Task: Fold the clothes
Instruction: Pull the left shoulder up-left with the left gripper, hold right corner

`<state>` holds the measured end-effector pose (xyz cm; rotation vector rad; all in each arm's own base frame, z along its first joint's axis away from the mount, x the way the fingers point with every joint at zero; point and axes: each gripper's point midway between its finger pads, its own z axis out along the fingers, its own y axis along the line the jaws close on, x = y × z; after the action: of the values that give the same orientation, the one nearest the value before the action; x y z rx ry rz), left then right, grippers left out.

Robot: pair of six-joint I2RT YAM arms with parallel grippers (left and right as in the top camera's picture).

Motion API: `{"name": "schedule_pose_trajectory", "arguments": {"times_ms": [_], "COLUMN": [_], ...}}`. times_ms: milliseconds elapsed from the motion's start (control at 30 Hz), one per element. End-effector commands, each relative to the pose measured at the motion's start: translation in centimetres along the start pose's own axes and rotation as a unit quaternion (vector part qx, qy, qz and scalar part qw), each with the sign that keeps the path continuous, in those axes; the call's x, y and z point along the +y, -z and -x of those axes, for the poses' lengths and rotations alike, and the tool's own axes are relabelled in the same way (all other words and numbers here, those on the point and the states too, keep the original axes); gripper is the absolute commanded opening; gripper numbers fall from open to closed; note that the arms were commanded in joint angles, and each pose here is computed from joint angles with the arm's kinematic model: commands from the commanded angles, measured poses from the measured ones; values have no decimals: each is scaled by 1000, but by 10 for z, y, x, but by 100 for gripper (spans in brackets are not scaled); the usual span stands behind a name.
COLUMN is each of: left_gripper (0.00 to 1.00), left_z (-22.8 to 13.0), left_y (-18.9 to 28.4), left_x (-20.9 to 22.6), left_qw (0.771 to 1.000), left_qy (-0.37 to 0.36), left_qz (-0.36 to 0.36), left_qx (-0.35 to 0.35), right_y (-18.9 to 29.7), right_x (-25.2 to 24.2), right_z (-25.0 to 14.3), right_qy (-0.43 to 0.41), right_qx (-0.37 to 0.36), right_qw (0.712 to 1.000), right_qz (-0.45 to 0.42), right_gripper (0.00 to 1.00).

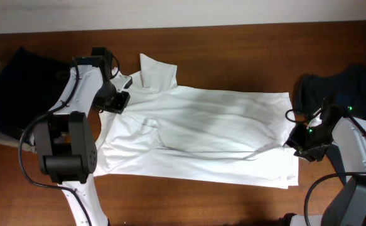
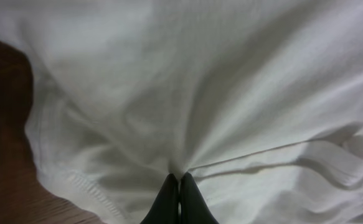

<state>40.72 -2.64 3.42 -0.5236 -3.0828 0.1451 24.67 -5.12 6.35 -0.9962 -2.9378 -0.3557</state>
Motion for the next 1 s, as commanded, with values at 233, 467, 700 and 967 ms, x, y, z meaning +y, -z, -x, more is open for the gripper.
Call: {"name": "schedule_pose_trajectory", "arguments": {"times_ms": [233, 467, 700, 967], "left_gripper": [2, 45, 1, 0], "left_z": [-1, -9, -11, -6], "left_y": [3, -11, -9, 19], "left_x": [4, 6, 1, 44], "left_qw": [1000, 1000, 999, 997], "left_qy": [-2, 4, 6, 63], "left_qz": [11, 4, -10, 43], "left_qx": [9, 28, 33, 15], "right_y": [4, 4, 4, 4], "right_x": [2, 2, 2, 2], "right_z": [4, 5, 5, 6], "right_qy": [1, 1, 1, 2], "right_qx": [-8, -9, -9, -11], "right_qw": [1000, 1000, 1000, 1000], "right_qz": [3, 1, 1, 2], "right_gripper": [43, 43, 44, 45]}}
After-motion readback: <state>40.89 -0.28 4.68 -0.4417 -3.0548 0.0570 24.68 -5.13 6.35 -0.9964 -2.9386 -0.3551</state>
